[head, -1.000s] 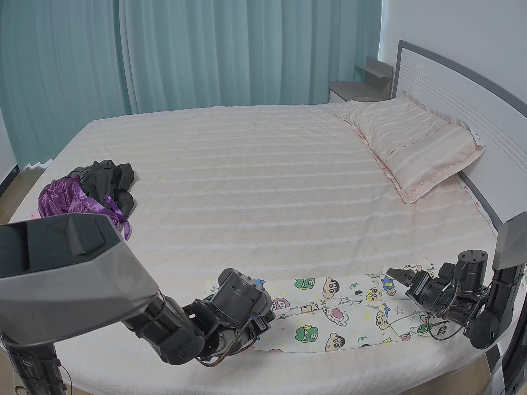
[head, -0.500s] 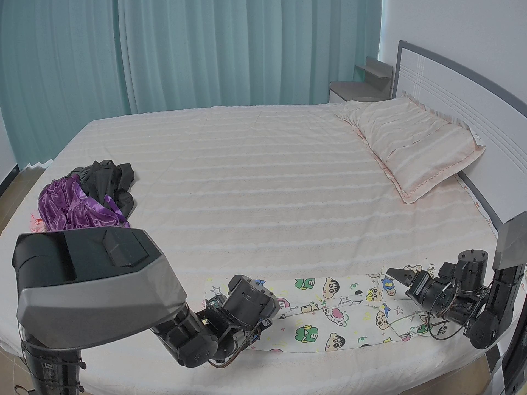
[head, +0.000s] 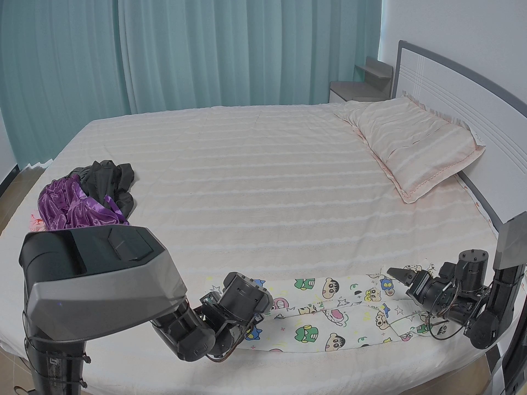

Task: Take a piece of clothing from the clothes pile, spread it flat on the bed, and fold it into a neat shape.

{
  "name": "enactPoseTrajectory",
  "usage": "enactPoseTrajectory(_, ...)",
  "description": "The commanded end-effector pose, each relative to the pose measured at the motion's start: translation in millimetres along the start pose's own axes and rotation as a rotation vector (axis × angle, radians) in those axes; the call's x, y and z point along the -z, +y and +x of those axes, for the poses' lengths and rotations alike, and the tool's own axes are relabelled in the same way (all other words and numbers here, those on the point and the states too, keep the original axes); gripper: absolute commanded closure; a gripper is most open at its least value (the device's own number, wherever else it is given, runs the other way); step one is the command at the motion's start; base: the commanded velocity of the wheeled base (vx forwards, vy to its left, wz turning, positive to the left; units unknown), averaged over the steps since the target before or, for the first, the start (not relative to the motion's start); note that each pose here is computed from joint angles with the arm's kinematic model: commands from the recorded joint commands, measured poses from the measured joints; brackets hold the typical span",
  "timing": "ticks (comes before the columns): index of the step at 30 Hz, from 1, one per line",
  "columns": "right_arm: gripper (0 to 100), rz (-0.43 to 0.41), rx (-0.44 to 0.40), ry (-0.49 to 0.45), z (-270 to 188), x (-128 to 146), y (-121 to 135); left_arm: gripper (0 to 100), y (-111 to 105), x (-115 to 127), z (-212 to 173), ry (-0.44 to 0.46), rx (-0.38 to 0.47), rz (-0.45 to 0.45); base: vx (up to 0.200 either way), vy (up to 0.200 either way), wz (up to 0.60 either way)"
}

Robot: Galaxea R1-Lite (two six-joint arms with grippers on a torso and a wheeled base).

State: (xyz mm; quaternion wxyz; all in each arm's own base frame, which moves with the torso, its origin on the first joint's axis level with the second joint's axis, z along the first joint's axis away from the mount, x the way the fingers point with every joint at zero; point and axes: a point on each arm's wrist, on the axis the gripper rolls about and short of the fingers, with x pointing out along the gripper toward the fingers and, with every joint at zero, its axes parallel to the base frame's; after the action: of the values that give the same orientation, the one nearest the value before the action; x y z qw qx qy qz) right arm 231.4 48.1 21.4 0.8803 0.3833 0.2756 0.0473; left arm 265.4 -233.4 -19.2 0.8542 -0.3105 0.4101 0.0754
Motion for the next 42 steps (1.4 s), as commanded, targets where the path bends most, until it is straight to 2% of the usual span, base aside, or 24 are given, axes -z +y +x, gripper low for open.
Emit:
enactPoseTrajectory(1,0,-0.007,-0.021,-0.035,-1.3,-5.0,4.0,100,0.9,-6.0,1.1,-0.014,-0.003,-0.013,0.000,0.000,0.00)
enactPoseTrajectory(4,0,-0.042,-0.037,-0.141,0.4,-17.9,16.7,100,-0.7,-9.5,1.8,-0.023,0.002,-0.021,0.000,0.000,0.00)
enactPoseTrajectory(6,0,-0.050,-0.034,-0.168,0.4,-21.2,21.3,100,-1.8,-11.0,2.2,-0.026,0.005,-0.022,0.000,0.000,0.00)
enactPoseTrajectory(8,0,-0.047,0.023,-0.142,-2.5,-19.7,23.2,100,-3.5,-12.7,1.7,-0.037,0.009,-0.006,0.000,0.000,0.00)
enactPoseTrajectory(12,0,0.001,0.120,-0.126,-6.7,-20.5,10.1,100,-6.5,-15.2,0.6,-0.058,0.029,0.016,0.000,0.000,0.00)
enactPoseTrajectory(16,0,0.029,0.163,-0.108,-8.7,-14.4,3.0,100,-7.9,-16.1,-0.2,-0.061,0.037,0.013,0.000,0.000,0.00)
enactPoseTrajectory(22,0,0.136,0.297,-0.053,3.1,5.8,-20.5,100,-10.5,-21.3,-1.2,-0.072,0.047,0.002,0.000,0.000,0.00)
enactPoseTrajectory(28,0,0.146,0.381,-0.032,12.7,15.6,-34.8,100,-10.4,-22.4,-0.8,-0.074,0.045,0.000,0.000,0.000,0.00)
enactPoseTrajectory(34,0,0.152,0.380,-0.059,17.7,13.9,-36.7,100,-10.6,-23.0,-0.6,-0.075,0.046,-0.002,0.000,0.000,0.00)
enactPoseTrajectory(38,0,0.163,0.383,-0.158,27.7,0.0,-41.4,100,-10.3,-23.5,-0.4,-0.076,0.045,-0.003,0.000,0.000,0.00)
enactPoseTrajectory(42,0,0.164,0.400,-0.196,35.3,-8.3,-48.2,100,-10.6,-23.8,-0.8,-0.076,0.046,-0.004,0.000,0.000,0.00)
